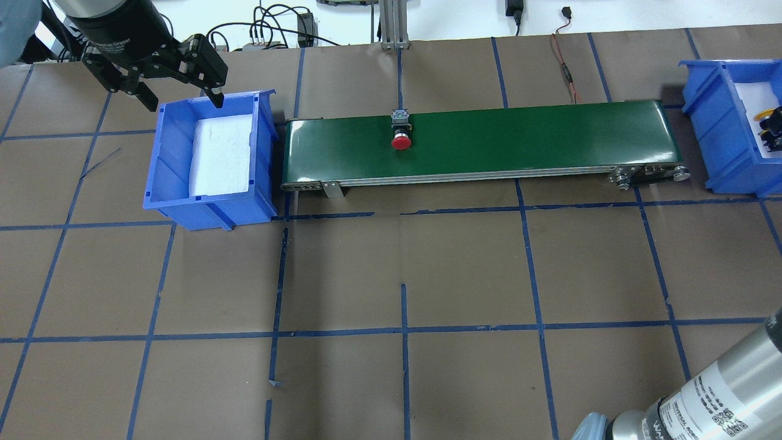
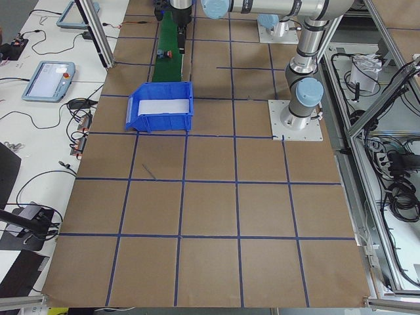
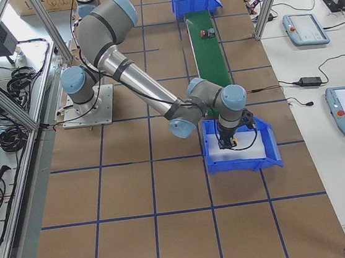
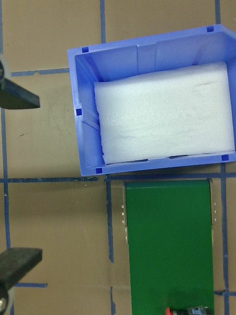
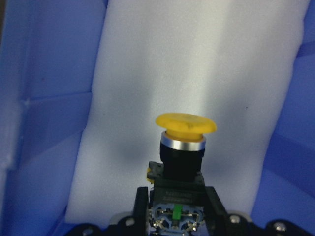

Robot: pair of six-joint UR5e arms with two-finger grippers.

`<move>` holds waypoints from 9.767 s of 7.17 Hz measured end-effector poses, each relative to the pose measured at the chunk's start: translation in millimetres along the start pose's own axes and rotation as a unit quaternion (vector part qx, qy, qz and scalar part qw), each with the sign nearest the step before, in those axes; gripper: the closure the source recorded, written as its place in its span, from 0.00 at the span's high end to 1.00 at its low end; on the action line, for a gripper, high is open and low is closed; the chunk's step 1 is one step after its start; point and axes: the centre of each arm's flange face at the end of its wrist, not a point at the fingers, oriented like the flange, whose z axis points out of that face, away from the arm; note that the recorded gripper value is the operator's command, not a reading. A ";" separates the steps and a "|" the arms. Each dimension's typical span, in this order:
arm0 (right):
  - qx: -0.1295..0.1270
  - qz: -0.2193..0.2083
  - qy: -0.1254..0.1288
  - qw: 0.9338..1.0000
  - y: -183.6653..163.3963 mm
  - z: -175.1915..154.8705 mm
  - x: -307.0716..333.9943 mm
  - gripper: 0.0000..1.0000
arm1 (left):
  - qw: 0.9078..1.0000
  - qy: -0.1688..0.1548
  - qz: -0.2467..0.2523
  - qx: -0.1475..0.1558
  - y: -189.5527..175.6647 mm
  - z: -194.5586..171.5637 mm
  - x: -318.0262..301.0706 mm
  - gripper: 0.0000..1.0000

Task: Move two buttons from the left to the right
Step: 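Lower the yellow button into the far bin and open the right gripper, then move the right gripper back to the belt and grasp the red button, then carry the red button with the right gripper to the far bin, then lower the red button into the far bin beside the yellow one and release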

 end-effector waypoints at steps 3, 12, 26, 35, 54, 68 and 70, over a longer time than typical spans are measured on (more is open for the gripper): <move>0.001 0.000 -0.005 1.000 -2.3 11.3 1.1 0.30 | 1.000 0.000 0.003 -0.001 2.4 -0.8 3.0 1.00; 0.015 0.001 -0.004 1.000 -1.5 -8.8 -1.3 0.58 | 1.000 0.000 0.004 -0.004 3.9 0.2 5.2 1.00; 0.029 0.029 -0.063 0.997 -144.3 -90.0 -407.5 0.73 | 1.000 0.008 0.004 -0.005 5.2 1.0 6.7 1.00; 0.016 0.127 -0.027 0.991 -193.8 -53.8 -531.8 0.73 | 1.000 0.008 0.004 -0.008 10.0 3.0 6.5 1.00; -0.014 -0.045 -0.012 0.999 -31.9 -119.1 -45.5 0.09 | 0.998 0.014 0.010 -0.058 32.6 12.1 6.2 1.00; 0.040 -0.050 -0.009 0.998 -103.5 14.5 31.0 0.11 | 0.998 0.014 0.010 -0.059 30.1 14.1 5.3 1.00; 0.042 -0.049 -0.010 0.998 -105.1 19.8 31.3 0.45 | 0.998 0.014 0.010 -0.059 29.7 14.5 5.3 1.00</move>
